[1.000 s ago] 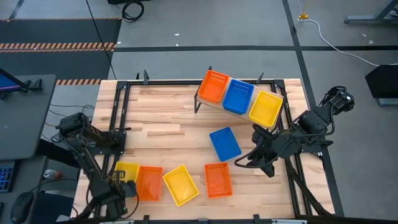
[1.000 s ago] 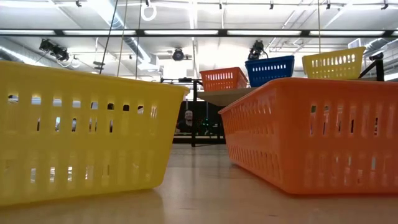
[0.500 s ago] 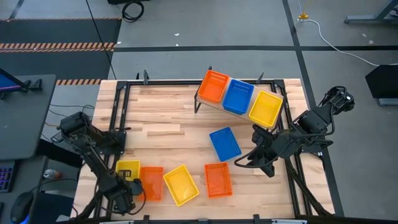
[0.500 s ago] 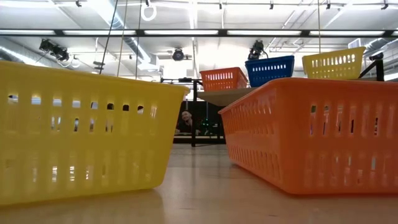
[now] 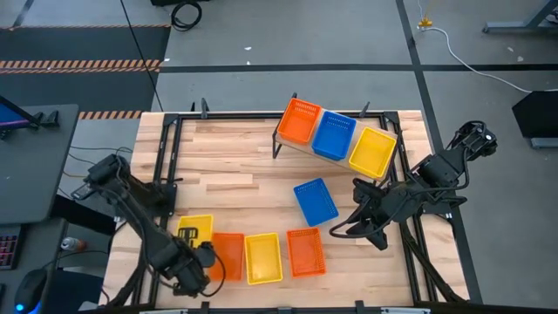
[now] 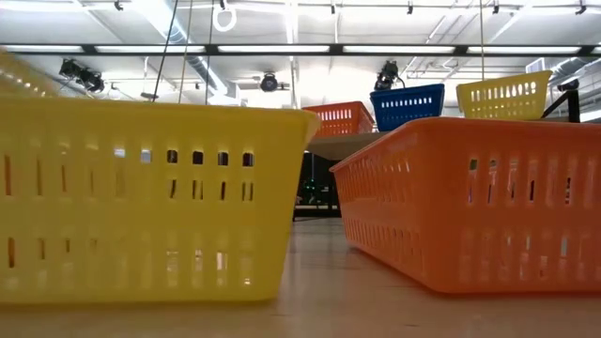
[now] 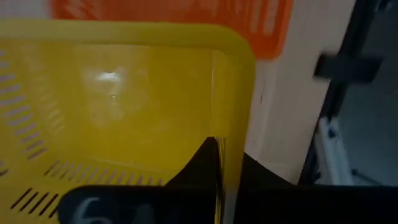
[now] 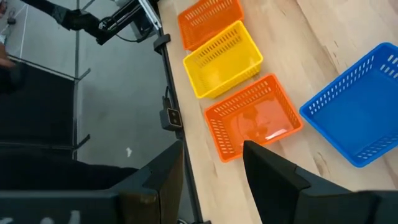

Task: Stack baskets on shelf by color
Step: Stack the left yellow basket on the yellow basket on the shelf

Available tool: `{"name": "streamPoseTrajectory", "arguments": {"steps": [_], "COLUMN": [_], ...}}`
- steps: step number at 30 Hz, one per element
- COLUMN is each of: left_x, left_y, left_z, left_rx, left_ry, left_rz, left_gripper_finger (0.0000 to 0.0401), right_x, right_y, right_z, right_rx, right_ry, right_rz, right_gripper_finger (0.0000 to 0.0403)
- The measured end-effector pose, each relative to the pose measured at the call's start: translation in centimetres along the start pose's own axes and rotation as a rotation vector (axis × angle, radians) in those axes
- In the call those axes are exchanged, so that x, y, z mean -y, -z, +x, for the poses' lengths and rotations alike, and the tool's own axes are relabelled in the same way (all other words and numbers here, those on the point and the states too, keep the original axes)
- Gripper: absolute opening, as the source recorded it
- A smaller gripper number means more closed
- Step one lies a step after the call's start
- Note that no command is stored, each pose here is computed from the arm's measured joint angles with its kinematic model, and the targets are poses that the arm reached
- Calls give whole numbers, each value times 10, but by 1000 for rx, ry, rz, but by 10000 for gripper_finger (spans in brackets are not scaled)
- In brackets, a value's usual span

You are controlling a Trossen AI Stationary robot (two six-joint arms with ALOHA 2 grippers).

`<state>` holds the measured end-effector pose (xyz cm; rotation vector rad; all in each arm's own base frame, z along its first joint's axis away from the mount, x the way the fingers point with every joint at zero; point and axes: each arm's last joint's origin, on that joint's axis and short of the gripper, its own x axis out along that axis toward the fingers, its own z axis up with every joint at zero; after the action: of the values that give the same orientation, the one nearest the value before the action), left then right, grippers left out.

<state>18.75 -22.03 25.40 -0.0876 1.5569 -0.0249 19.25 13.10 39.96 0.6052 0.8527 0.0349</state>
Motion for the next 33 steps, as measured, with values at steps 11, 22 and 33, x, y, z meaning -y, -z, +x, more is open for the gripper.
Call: {"name": "streamPoseTrajectory", "arguments": {"steps": [11, 22, 33], "left_x": [-25, -44, -41], "left_y": [-57, -83, -91], "left_z": [-95, -111, -103], "left_rx": [344, 417, 405], "left_ry": [30, 101, 72], "left_rz": [56, 264, 634], "left_gripper_finger": [2, 2, 3], "right_x": [11, 30, 51], "right_y": [-1, -30, -86], "right_z": [0, 26, 58], "right_rx": [17, -76, 35], "right_ry": [119, 132, -20], "right_rz": [24, 184, 317], "right_gripper_finger": [171, 165, 165]}}
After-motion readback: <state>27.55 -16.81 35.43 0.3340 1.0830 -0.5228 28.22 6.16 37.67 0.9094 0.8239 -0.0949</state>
